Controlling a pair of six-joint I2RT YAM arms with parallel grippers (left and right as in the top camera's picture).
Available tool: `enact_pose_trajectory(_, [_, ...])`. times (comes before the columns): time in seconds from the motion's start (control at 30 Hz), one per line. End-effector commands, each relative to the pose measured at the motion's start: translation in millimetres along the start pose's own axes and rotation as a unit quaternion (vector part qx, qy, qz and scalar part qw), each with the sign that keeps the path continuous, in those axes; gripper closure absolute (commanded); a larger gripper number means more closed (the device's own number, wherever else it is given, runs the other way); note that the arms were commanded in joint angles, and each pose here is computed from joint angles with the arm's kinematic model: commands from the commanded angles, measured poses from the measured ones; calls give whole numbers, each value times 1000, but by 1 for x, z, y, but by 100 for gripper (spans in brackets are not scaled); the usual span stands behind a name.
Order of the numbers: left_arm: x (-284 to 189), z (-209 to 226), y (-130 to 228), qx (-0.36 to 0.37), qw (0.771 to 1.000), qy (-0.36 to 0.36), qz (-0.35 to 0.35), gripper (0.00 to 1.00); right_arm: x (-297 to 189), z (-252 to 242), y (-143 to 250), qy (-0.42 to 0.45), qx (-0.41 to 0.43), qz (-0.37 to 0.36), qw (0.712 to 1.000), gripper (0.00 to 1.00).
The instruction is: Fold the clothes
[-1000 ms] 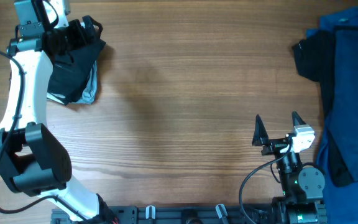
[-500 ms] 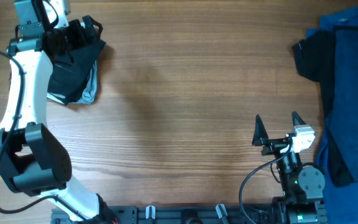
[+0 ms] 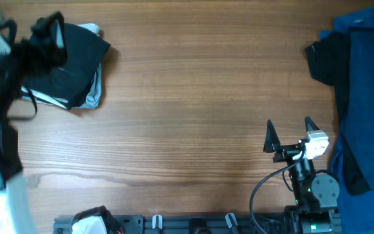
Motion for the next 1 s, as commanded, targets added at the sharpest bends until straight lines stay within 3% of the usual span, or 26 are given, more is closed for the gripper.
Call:
enact_pose_trajectory(0.0, [-53, -34, -2, 17, 999, 26, -31, 0, 0, 3, -1, -10, -9, -2, 1000, 1])
enact_pose_trajectory(0.1, [-92, -54, 14, 22, 998, 43, -32, 0, 0, 3, -1, -10, -9, -2, 1000, 0])
enact_pose_trajectory(0.2, [-97, -56, 46, 23, 998, 58, -22, 0, 0, 3, -1, -10, -9, -2, 1000, 0])
enact_pose_trajectory(0.47, [-27, -8, 177, 28, 997, 56, -33, 0, 0, 3, 0, -10, -9, -2, 1000, 0])
enact_pose_trajectory(0.77, [-8, 15, 257, 48, 993, 37, -104, 0, 0, 3, -1, -10, -9, -2, 1000, 0])
enact_pose_trajectory(0.97, [1, 25, 289, 39, 996, 13, -75, 0, 0, 3, -1, -10, -9, -2, 1000, 1])
Point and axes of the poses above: each gripper's point midway between its finger pads, its own x axis out along the fingers, its own z axis along the line the jaws close on, y = z × x, the point moved 5 cm from there along -x, back along the fingers, and after that the axes turned 1 degree about x, right-handed, at the moved point
